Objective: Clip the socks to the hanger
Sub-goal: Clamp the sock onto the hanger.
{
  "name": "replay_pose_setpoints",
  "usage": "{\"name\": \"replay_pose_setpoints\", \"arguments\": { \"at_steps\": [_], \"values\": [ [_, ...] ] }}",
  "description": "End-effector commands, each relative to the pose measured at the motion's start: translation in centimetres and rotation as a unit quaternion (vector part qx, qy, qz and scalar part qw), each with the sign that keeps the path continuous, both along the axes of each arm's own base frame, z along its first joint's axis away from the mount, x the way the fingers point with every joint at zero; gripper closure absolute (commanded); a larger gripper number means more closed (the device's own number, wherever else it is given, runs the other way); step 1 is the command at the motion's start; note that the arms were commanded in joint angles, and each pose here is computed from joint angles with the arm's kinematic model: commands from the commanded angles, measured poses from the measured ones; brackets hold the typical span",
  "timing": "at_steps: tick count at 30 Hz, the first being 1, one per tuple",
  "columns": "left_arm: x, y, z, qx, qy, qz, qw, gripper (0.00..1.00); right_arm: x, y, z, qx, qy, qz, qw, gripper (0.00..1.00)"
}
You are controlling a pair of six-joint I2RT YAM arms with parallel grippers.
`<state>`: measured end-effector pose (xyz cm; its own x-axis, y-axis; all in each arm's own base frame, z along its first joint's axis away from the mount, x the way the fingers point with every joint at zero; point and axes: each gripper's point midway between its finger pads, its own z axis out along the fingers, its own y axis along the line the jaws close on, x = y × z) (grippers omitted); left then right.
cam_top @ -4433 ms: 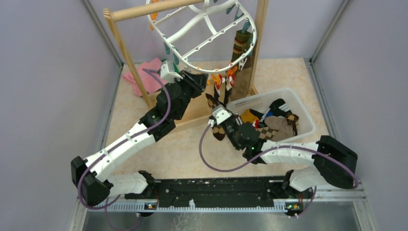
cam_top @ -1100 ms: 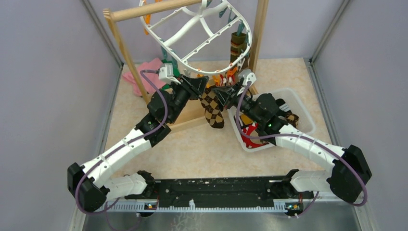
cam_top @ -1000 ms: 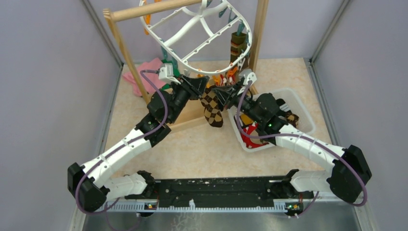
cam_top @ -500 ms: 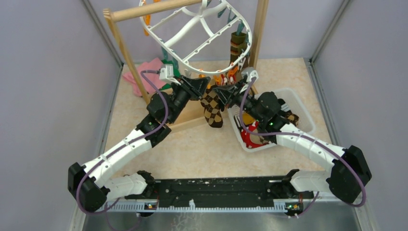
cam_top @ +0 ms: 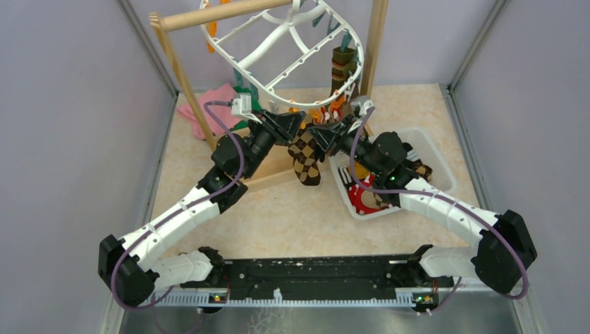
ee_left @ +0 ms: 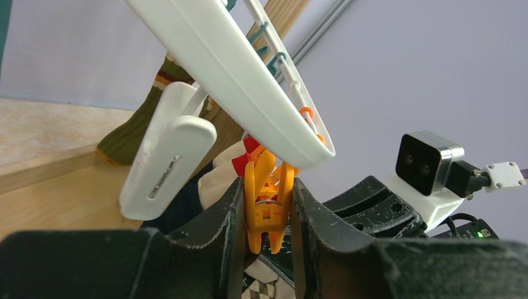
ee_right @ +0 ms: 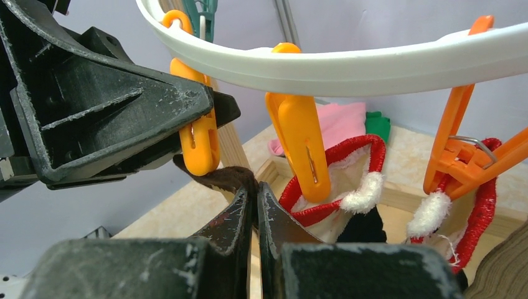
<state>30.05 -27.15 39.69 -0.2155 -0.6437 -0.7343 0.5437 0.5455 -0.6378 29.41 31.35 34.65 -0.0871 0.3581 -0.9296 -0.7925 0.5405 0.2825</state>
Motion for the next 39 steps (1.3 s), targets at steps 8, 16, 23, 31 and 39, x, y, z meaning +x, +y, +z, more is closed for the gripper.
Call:
{"name": "replay_pose_setpoints", "arguments": {
  "at_steps": [8, 16, 23, 31, 39],
  "values": [
    [-0.7, -1.0, -1.4, 0.023, -0.007, -0.033, 0.999, 1.00, -0.2, -0.3, 2.4, 0.051, 0.003, 0.009, 0.999, 1.00],
    [-0.6, -1.1, -1.9, 0.033, -0.016, -0.035, 0.999, 1.00, -0.4, -0.5, 2.8, 0.060, 0.003, 0.013, 0.998, 1.00],
    [-0.4, -1.3, -2.0, 0.040, -0.025, -0.037, 0.998, 1.00, -0.7, -0.2, 2.8, 0.065, 0.008, 0.028, 0.997, 1.00],
    [-0.3, -1.0, -1.4, 0.044, -0.051, -0.031, 0.997, 1.00, -0.6, -0.5, 2.6, 0.069, 0.023, 0.028, 0.997, 1.00],
    [-0.5, -1.1, -1.2, 0.052, -0.070, -0.039, 0.995, 1.00, -0.6, -1.0, 2.8, 0.067, 0.023, 0.023, 0.997, 1.00]
  ]
}}
